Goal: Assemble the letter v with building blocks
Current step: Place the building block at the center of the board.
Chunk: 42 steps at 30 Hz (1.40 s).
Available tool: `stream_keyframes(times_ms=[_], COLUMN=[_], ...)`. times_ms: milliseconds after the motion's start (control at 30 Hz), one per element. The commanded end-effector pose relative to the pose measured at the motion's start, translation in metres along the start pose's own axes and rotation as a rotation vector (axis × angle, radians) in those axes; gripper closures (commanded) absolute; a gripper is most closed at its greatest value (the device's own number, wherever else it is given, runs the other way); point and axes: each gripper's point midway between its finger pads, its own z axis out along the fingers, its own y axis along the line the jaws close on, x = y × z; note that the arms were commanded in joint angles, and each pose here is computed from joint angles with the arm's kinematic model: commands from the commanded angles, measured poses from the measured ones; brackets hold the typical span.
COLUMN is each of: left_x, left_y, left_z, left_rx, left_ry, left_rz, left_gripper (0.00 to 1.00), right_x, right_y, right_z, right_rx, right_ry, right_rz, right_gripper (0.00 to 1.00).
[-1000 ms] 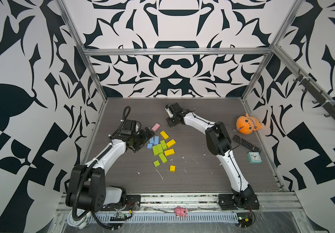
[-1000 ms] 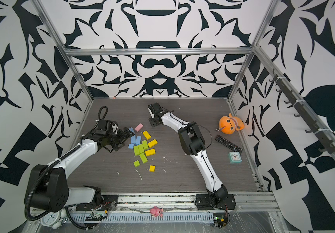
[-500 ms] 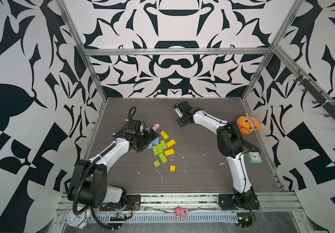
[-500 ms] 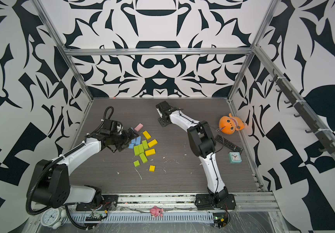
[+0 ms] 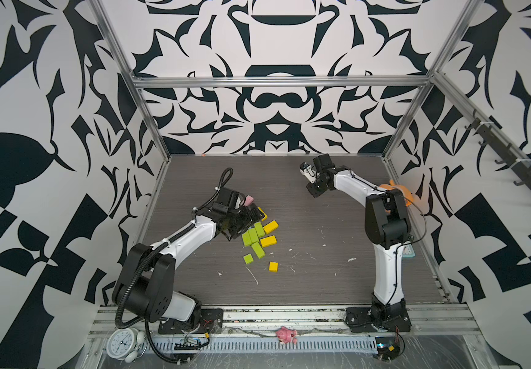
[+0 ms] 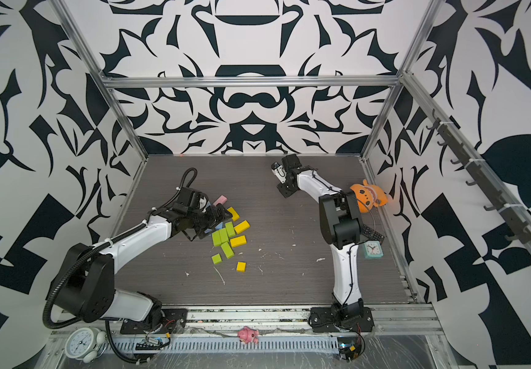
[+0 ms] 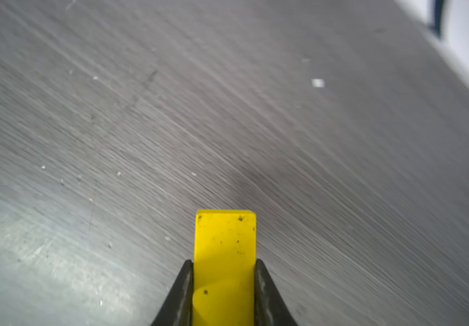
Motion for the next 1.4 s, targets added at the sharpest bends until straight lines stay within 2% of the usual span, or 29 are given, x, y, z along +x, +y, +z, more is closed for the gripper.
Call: stream_keyframes(times_ms=[0, 467, 700, 1067, 1267, 1367], left_x=[-0.006, -0.007, -0.004, -0.001, -0.001, -0.003], left_y=[-0.003, -0.004, -0.003, -0.011, -0.018, -0.022], left_z=[0.000, 0.011, 0.009, 0.005, -0.003, -0.010], left_rx=[-0.011, -0.029, -0.033, -0.023, -0.011, -0.010], left_ry=[-0.014, 0.000, -0.003, -0.003, -0.014, -0.032], left_rz=[-0.010, -0.009, -0.006, 0.006, 0.019, 0.035], left_gripper=[0.01, 0.01, 0.01, 0.01, 0.01, 0.01], right_x=[-0.027, -0.044, -0.039, -0.030, -0.038, -0.043], right_y=[0.001, 0.023, 0.030, 0.030, 0.026, 0.023], right_z=[-0.008, 0.009, 0.014, 0.010, -0.009, -0.025], right_rx=[-0.005, -0.068, -0.088, -0.084, -0.070, -0.061], right_ry=[-0.059, -0.117, -0.123, -0.103, -0.123, -0.139], right_rz=[-0.063, -0.026, -0.003, 0.000, -0.007, -0.008], right_gripper=[0.84, 0.81, 0.79, 0.63, 0.56, 0.48])
